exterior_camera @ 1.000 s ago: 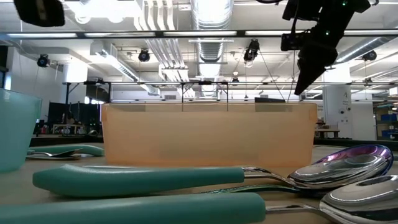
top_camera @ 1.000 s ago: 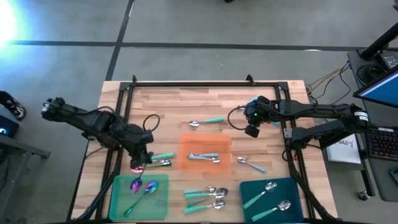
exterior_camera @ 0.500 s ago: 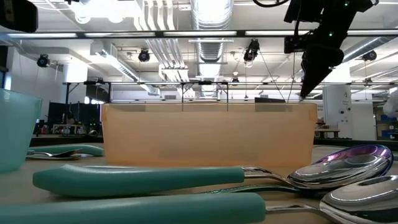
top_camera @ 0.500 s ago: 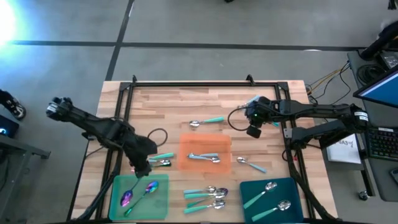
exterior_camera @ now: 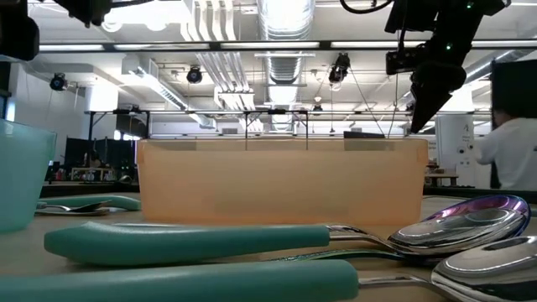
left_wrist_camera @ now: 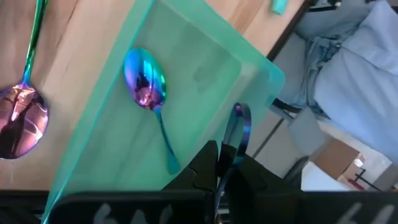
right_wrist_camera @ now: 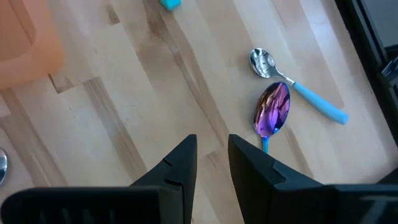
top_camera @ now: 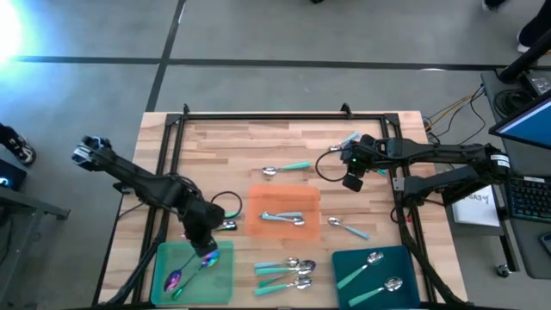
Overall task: Sort silverware by color (type)
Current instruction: Put the violet spoon into the green bin
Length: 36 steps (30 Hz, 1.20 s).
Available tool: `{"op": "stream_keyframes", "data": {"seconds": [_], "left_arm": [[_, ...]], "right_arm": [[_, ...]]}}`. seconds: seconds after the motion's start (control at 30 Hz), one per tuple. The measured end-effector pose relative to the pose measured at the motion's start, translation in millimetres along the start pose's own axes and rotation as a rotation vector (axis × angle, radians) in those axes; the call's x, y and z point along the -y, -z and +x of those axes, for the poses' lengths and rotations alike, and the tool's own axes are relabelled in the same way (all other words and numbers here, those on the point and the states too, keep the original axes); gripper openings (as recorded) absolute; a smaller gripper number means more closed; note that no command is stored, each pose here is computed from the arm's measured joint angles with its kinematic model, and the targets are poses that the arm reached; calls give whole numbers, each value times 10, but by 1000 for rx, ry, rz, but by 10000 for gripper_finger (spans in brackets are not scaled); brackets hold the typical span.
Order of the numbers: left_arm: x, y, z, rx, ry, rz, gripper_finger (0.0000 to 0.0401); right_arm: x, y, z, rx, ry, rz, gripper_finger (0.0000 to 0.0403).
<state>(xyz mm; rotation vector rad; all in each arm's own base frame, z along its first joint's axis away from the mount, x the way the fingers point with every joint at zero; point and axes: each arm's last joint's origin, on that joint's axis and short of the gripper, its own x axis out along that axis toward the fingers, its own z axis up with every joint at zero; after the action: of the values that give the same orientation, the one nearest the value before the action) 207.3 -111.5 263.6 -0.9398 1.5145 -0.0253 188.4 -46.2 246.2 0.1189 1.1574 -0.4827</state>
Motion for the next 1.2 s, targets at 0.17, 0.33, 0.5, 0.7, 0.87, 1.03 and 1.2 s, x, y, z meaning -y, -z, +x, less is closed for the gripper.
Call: {"op": "stream_keyframes", "data": {"seconds": [0.17, 0.33, 0.5, 0.7, 0.87, 1.03, 1.2], "left_arm": [[8, -40, 95, -62, -11, -19, 0], [7, -94, 203, -96, -39, -40, 0], [5, -152, 345, -178, -52, -29, 0], [-11, -209, 469, -215, -66, 136, 0], [0, -210, 462, -209, -49, 193, 0], [89, -263, 480, -158, 30, 243, 0], [116, -264, 461, -153, 36, 255, 0]], "right_arm": [[0, -1, 0, 1, 0, 1, 82], [-1, -7, 0, 8, -1, 24, 82], [-1, -8, 0, 8, -1, 28, 82], [-2, -16, 0, 16, -2, 29, 82], [-2, -16, 0, 17, -2, 44, 82], [-2, -17, 0, 17, -2, 56, 82], [1, -20, 0, 22, 10, 58, 82]]}}
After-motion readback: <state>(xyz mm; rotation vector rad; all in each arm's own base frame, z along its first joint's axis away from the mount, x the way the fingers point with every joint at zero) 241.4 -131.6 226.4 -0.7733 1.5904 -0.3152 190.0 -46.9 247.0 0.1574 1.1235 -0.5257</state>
